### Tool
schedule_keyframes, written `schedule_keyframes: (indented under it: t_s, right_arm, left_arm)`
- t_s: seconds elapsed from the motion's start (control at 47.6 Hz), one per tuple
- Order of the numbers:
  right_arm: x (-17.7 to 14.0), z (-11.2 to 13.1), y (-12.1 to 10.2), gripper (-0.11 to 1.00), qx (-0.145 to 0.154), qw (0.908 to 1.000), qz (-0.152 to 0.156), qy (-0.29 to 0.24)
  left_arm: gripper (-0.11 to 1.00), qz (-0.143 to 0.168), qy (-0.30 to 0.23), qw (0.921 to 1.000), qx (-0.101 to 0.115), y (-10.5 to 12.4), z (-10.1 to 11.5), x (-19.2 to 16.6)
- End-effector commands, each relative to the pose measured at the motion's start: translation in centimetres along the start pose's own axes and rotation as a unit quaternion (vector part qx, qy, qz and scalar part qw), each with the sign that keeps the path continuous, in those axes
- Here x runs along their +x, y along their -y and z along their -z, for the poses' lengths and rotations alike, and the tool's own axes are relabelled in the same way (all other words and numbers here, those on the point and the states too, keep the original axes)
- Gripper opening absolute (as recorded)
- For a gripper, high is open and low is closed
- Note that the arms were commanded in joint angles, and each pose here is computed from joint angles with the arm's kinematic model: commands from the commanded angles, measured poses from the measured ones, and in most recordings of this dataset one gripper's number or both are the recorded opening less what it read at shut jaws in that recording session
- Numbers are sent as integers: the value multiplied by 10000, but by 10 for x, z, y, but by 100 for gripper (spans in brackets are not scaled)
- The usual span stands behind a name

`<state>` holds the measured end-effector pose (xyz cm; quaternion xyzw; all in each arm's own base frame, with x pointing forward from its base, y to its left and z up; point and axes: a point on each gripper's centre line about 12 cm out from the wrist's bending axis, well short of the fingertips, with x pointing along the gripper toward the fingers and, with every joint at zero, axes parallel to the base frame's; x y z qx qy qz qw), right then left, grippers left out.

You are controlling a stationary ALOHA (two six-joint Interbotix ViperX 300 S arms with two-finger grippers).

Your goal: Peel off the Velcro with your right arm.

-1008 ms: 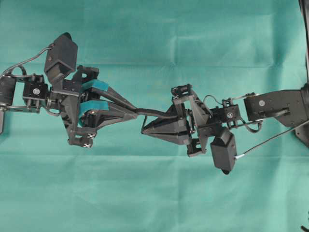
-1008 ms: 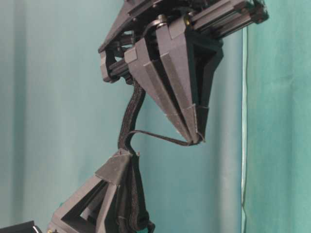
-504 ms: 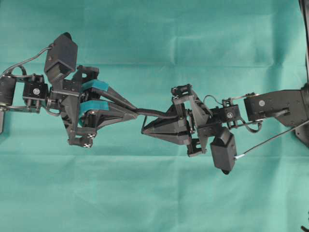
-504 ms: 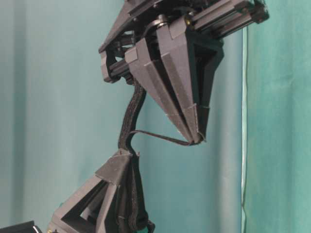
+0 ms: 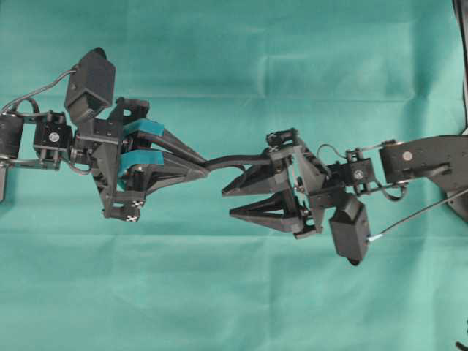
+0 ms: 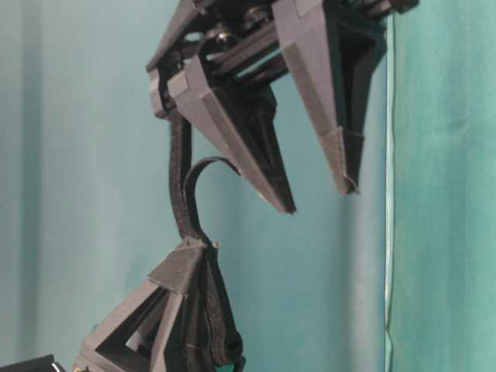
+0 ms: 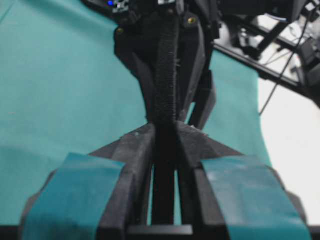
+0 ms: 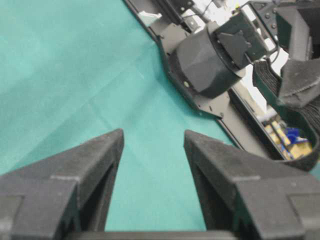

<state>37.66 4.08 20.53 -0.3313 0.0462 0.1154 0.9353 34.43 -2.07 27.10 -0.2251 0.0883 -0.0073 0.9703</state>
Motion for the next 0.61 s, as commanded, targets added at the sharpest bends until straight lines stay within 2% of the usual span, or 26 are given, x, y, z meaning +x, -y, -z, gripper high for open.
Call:
schedule_keyframes:
  t_s: [0.0, 0.588]
  right_arm:
    - [-5, -11, 7, 18, 0, 9998, 130, 171]
    - [-42, -9, 5, 18, 178, 9994, 253, 127]
  left_arm:
    - [10, 48, 139, 9999, -3, 2, -8, -1]
    - [10, 38, 118, 9999, -3, 1, -6, -3]
